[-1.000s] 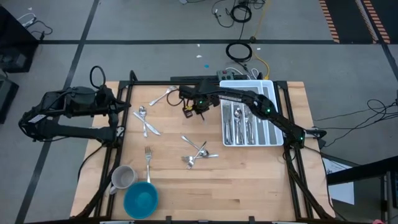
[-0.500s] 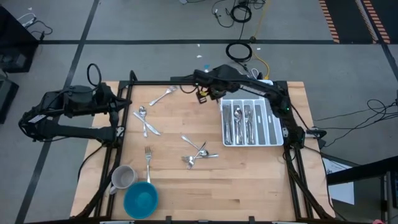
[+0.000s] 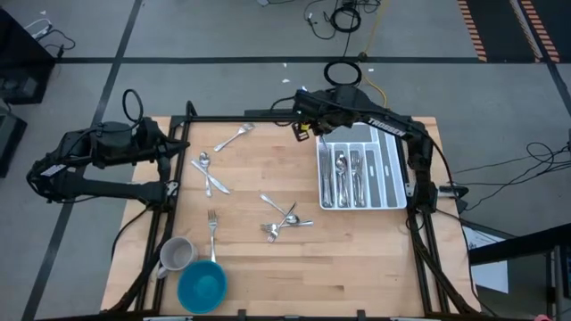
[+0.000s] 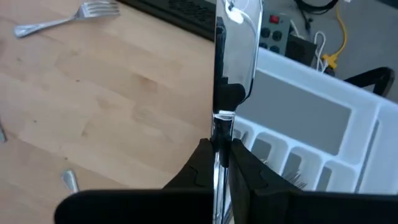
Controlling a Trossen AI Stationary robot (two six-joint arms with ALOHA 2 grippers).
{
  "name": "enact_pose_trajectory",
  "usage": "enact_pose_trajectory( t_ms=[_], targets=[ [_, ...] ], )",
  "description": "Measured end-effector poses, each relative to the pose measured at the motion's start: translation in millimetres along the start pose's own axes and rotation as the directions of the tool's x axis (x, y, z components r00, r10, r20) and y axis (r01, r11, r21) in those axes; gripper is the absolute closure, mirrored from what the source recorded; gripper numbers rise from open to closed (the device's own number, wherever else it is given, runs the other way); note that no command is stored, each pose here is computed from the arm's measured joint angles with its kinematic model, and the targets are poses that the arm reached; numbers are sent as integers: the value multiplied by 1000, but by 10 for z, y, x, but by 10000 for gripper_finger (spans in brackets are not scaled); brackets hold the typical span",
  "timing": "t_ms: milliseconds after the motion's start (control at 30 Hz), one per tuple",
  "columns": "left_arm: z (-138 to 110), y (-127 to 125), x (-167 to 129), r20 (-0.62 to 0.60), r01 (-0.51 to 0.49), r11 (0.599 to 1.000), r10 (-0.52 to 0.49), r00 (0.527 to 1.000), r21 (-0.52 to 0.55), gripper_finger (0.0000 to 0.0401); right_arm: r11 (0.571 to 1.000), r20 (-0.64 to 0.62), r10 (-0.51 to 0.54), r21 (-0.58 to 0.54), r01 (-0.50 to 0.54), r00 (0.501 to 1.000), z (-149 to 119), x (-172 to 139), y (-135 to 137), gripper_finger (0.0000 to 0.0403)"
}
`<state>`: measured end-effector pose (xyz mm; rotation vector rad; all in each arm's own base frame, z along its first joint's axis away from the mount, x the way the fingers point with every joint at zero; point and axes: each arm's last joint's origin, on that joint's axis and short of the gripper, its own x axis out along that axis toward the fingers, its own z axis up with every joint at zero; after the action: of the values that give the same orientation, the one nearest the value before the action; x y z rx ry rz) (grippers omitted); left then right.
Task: Sort silverware
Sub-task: Put the table knife into the silverware tray
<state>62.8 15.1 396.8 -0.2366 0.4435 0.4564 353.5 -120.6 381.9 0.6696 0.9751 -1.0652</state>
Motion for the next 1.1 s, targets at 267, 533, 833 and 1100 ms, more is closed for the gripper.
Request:
enact_pose_trajectory(
  t_ms=[267,533,833,1100],
  targets=[
    [-1,3,0,1,-8,999,8,1000,-44,390,1000,-5,-20,-21,20,1000,155,62,-168,402],
    [1,9,4,6,-34,997,34,999,-68,390,972,7,182,-155,-179,983,0,-44,158,402],
    [20,7,28,17,-68,995,70,997,-70,390,803,135,549,-361,-475,825,-11,-277,606,402],
    [56,-19,88,20,-80,992,82,996,-96,390,616,158,759,-488,-618,632,-30,-191,1084,402]
  ],
)
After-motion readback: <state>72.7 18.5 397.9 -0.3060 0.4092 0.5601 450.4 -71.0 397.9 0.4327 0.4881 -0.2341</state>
